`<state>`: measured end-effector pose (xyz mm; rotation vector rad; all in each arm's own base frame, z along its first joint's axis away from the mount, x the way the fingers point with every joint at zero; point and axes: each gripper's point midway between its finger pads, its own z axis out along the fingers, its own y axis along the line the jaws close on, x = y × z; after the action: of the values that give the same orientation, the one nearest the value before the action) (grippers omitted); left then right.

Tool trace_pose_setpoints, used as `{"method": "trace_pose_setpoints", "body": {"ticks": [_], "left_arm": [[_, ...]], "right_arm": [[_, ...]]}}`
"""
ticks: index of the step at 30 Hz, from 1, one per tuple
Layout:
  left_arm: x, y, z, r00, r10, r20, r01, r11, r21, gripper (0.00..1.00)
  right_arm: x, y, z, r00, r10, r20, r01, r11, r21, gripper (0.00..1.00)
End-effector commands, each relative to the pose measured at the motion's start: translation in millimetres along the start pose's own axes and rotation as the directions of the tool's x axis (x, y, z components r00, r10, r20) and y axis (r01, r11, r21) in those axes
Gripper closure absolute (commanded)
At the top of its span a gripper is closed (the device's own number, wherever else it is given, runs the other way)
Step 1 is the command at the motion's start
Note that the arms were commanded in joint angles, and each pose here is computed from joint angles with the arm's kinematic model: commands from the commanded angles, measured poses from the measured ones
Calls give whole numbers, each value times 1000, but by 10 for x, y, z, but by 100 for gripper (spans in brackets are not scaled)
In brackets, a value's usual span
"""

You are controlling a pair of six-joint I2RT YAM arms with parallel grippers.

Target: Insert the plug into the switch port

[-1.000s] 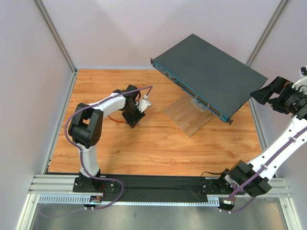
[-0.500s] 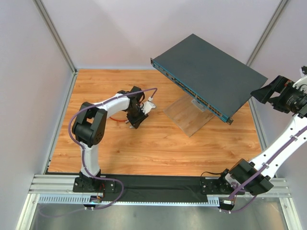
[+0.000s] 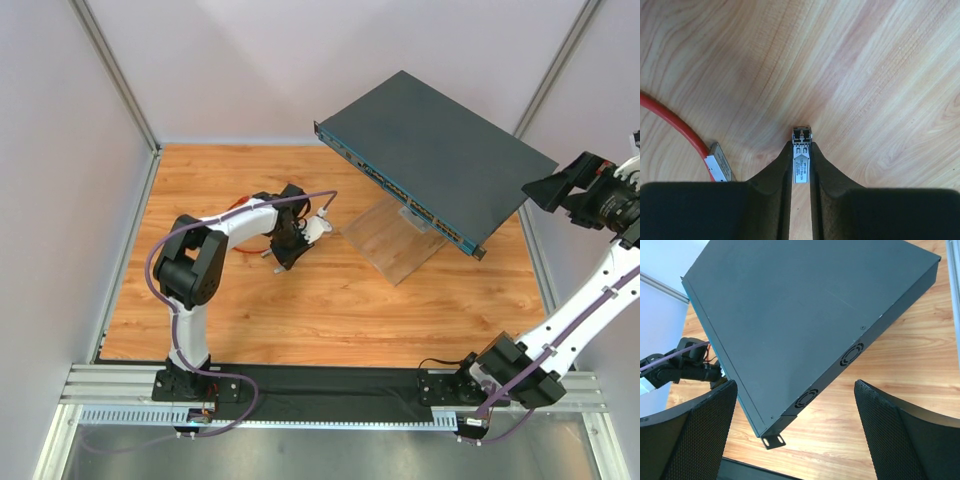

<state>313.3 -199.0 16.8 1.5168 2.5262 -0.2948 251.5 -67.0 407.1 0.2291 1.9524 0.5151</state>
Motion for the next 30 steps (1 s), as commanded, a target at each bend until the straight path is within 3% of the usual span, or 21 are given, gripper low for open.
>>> {"method": "trace_pose_setpoints", "body": {"ticks": [1, 6, 10, 13, 15, 19, 23, 27, 28, 30], "left_arm": [[23, -4, -11, 999, -31, 8, 32, 999, -26, 85], [-117, -188, -378, 984, -123, 130, 124, 992, 3, 100], [-317, -403, -933, 908, -299, 293, 270, 953, 137, 100], [-481, -502, -1464, 832, -337, 441, 278, 941, 194, 100], [-597, -527, -1866, 761, -346, 549, 288, 938, 192, 100], [-722, -516, -2478, 622, -415, 664, 371, 903, 216, 100], [-799, -393, -3022, 429, -512, 744, 496, 822, 279, 100], [-797, -189, -3387, 184, -593, 784, 572, 714, 405, 100], [-804, -184, -3444, 111, -650, 751, 573, 659, 486, 100], [-790, -171, -3517, 49, -669, 741, 559, 633, 535, 100]], "right_arm": [[-23, 217, -85, 1000, 16, 24, -15, 999, -38, 0], [-208, 317, -68, 994, -22, 105, 31, 996, -84, 1], [-343, 465, 68, 985, -101, 137, 116, 987, -108, 3], [-350, 631, 257, 981, -153, 123, 169, 976, -138, 4], [-391, 857, 403, 967, -219, 132, 240, 954, -178, 5], [-387, 1314, 690, 940, -307, 146, 337, 899, -279, 5], [-119, 1835, 973, 892, -431, 137, 448, 806, -386, 7], [344, 2509, 1093, 845, -513, 153, 508, 680, -529, 9], [421, 2624, 1101, 837, -521, 165, 517, 657, -548, 9], [605, 2958, 1108, 823, -527, 213, 538, 600, -592, 10]]}}
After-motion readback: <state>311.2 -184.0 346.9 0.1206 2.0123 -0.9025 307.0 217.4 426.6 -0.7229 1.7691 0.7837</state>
